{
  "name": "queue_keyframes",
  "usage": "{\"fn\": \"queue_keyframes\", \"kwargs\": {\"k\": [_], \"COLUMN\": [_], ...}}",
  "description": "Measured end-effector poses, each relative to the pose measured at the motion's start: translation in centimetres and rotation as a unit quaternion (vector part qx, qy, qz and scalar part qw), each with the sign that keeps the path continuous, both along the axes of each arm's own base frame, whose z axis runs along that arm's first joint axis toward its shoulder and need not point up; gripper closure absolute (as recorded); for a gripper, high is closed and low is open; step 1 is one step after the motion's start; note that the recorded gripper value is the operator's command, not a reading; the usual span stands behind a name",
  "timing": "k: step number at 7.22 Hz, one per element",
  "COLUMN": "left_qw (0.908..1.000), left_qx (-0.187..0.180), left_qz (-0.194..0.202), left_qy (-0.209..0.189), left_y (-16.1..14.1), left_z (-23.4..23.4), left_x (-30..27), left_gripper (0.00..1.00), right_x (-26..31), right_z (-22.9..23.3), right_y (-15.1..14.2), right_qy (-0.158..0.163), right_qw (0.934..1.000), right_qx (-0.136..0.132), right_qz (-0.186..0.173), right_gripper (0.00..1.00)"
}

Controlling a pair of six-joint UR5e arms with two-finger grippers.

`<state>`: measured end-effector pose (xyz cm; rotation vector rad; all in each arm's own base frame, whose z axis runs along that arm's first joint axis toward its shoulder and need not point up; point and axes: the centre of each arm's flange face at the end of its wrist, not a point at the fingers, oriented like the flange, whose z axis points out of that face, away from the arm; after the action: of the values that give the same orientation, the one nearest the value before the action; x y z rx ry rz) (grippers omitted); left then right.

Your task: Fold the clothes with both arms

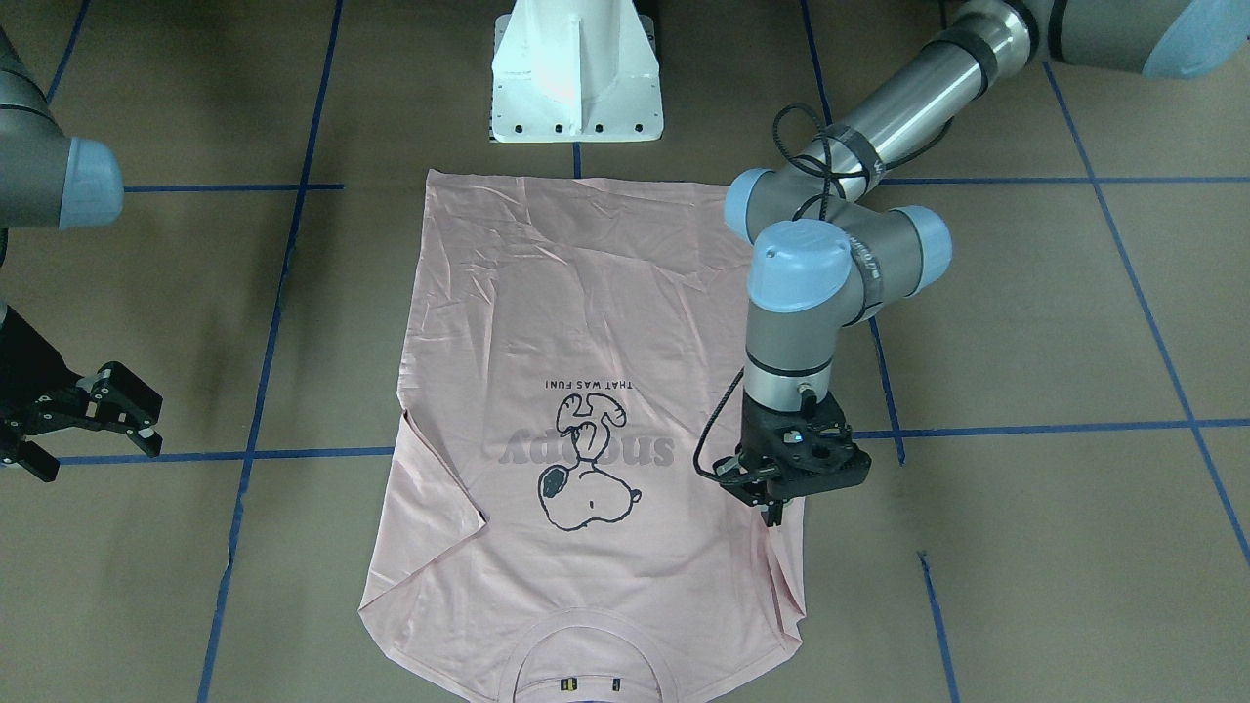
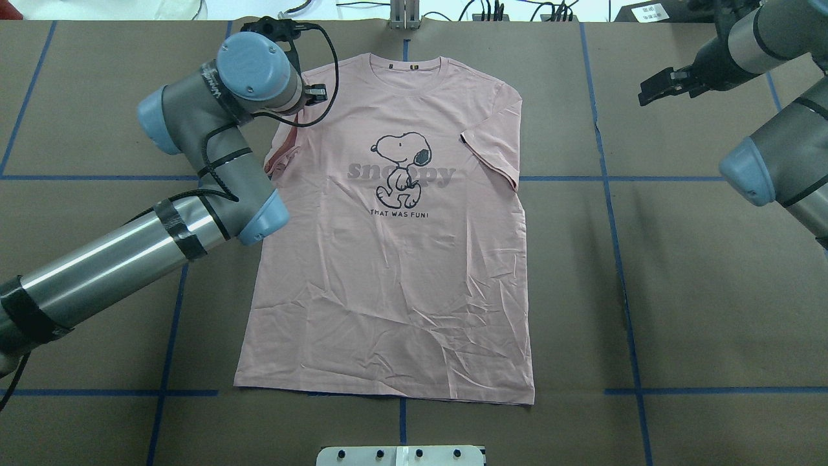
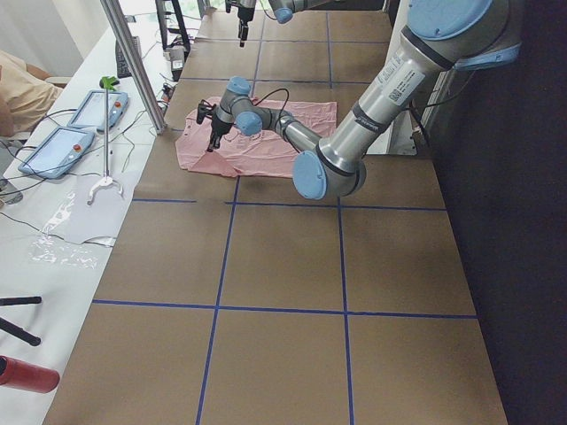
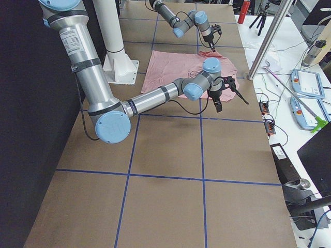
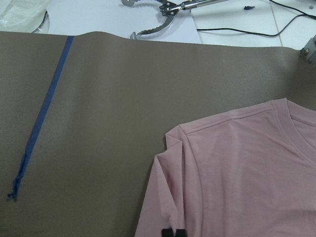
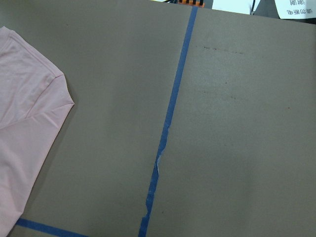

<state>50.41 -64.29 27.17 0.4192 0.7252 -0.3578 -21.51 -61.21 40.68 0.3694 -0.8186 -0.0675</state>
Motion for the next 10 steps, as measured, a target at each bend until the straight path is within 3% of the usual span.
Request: {"fn": "queue_keyframes", "kwargs": {"k": [1, 3, 6, 8, 10], "left_qw": [0.9999, 0.9991, 0.9981, 0.9942, 0.9894], "left_qx": [-0.010, 0.000, 0.028, 0.051, 0.063], "left_qz": [-0.003, 0.020, 0.055, 0.086, 0.110], "left_qy": [-0.011, -0.038, 0.002, 0.042, 0.069], "left_y": [0.0, 0.1, 3.5, 10.0, 16.7], "left_z": [-0.2, -1.2, -3.8, -3.9, -3.0], "left_x": [1.5, 2.3, -0.2, -2.6, -4.8], "left_gripper": [0.00, 0.00, 0.00, 0.00, 0.00], "right_x": [0.0, -0.2, -4.4, -10.4, -15.8], "right_z": [-0.1, -1.1, -5.7, -9.0, -10.9], "right_y": [-0.1, 0.0, 3.7, 10.3, 21.0], "right_qy": [0.002, -0.004, -0.057, -0.084, -0.110], "right_qw": [1.0000, 0.9999, 0.9976, 0.9934, 0.9883], "right_qx": [0.002, 0.007, -0.026, -0.051, -0.076], "right_qz": [0.002, 0.008, 0.031, 0.059, 0.073], "right_gripper": [0.00, 0.00, 0.00, 0.00, 0.01]}}
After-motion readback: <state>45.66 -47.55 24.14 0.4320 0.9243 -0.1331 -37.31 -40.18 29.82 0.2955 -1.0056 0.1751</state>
